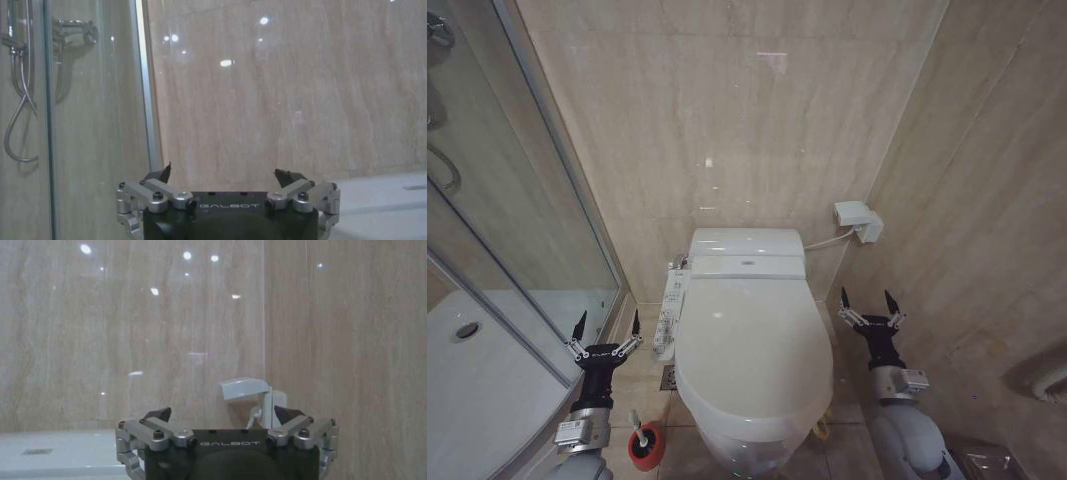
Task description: Open the toilet lid, clean the toilet bowl with a toilet brush, close the toilet lid, and flush.
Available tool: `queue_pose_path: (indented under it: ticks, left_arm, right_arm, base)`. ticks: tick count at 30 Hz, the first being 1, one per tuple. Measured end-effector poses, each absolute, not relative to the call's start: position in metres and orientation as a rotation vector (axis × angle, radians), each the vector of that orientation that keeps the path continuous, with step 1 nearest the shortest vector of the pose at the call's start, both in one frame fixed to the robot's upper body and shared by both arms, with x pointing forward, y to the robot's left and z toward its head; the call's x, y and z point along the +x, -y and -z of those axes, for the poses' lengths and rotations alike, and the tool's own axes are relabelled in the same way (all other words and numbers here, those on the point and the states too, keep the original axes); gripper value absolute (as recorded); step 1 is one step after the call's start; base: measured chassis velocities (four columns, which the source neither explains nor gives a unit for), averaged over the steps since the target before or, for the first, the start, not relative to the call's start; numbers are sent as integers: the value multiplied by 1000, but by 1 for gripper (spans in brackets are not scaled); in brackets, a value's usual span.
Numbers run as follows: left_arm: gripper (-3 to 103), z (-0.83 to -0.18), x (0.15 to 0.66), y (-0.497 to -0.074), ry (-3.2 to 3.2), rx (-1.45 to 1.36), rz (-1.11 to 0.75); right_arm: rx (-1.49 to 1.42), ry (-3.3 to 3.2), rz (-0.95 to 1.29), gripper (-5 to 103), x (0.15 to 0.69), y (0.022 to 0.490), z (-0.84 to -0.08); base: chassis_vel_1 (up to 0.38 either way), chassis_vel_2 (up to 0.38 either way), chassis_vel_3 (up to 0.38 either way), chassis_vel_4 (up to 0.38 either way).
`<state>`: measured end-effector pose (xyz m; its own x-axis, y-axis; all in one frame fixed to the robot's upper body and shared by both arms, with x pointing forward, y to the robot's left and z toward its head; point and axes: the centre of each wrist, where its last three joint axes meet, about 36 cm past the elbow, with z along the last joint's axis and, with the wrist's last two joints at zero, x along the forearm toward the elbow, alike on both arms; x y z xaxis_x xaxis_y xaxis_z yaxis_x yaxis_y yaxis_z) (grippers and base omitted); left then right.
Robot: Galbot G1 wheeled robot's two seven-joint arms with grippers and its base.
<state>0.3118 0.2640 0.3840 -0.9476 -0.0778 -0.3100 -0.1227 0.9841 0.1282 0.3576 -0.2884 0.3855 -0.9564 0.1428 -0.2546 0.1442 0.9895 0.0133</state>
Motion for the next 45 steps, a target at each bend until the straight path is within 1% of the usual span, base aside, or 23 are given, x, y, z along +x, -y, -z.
queue_pose_path:
  ticks: [31,34,37,38,40,45]
  left_arm:
    - [100,-384,312,-262,-2834,-150,-205]
    - [100,-388,314,-249,-2880,-166,-177]
    - [100,-397,316,-229,-2960,-190,-132]
    - [100,-397,316,-229,-2960,-190,-132]
    - [100,-405,317,-212,-3025,-209,-107]
    - [100,-431,309,-206,-2951,-243,-251]
  right_arm:
    - [211,-2877,5,100,358,288,-386]
    - [212,-2877,5,100,358,288,-386]
    - [211,-2877,5,100,358,288,-386]
    - [211,-2877,5,100,358,288,-386]
    - [211,-2878,5,100,358,288,-385]
    - [211,-2878,5,100,358,288,-385]
  base:
    - [0,0,0,0]
    - [0,0,0,0]
    - [0,0,0,0]
    - [0,0,0,0]
    - [0,0,0,0]
    - [0,0,0,0]
